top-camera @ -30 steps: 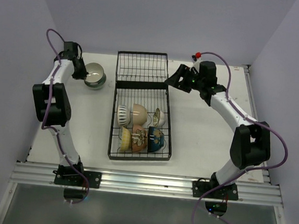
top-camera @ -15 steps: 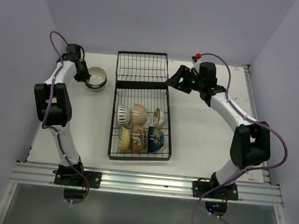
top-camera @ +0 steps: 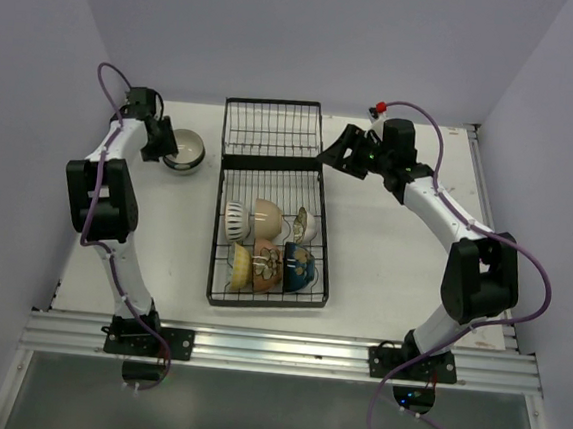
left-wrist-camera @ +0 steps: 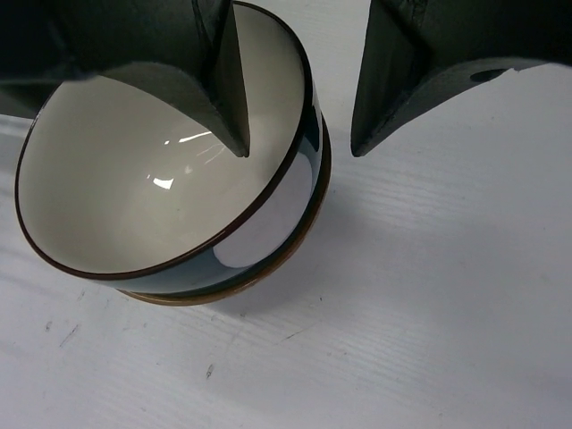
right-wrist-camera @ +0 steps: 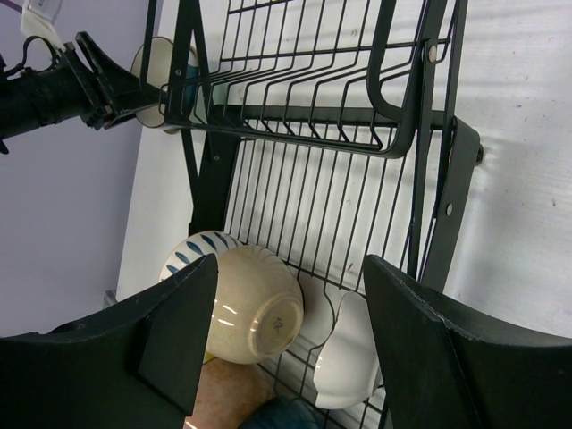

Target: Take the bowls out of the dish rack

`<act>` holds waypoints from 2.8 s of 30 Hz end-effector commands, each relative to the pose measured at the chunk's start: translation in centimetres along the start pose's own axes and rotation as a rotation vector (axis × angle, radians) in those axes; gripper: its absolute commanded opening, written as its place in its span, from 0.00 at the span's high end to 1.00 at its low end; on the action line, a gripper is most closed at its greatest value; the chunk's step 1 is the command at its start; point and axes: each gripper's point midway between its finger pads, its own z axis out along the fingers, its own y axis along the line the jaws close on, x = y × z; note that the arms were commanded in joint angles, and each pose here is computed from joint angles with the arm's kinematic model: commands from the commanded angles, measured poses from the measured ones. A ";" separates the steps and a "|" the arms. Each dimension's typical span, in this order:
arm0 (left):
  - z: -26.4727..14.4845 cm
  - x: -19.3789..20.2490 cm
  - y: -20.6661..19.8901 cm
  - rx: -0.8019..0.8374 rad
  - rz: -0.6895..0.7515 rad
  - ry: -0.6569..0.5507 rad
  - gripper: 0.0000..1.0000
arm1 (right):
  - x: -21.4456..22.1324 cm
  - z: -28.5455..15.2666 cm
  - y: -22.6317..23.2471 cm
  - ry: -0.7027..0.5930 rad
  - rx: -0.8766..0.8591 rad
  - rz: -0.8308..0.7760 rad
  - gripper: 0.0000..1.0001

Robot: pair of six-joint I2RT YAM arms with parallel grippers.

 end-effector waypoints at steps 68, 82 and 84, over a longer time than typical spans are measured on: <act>-1.9 -2.2 0.5 0.016 0.005 -0.110 0.87 | 0.4 -1.0 0.4 0.034 -0.007 -0.020 0.39; -5.1 -4.1 -0.5 0.069 0.004 -0.192 0.30 | -0.3 -1.5 1.2 0.022 -0.019 -0.027 0.36; -7.0 -5.2 -0.8 0.087 0.005 -0.240 0.27 | -0.3 -1.6 1.4 0.024 -0.021 -0.030 0.35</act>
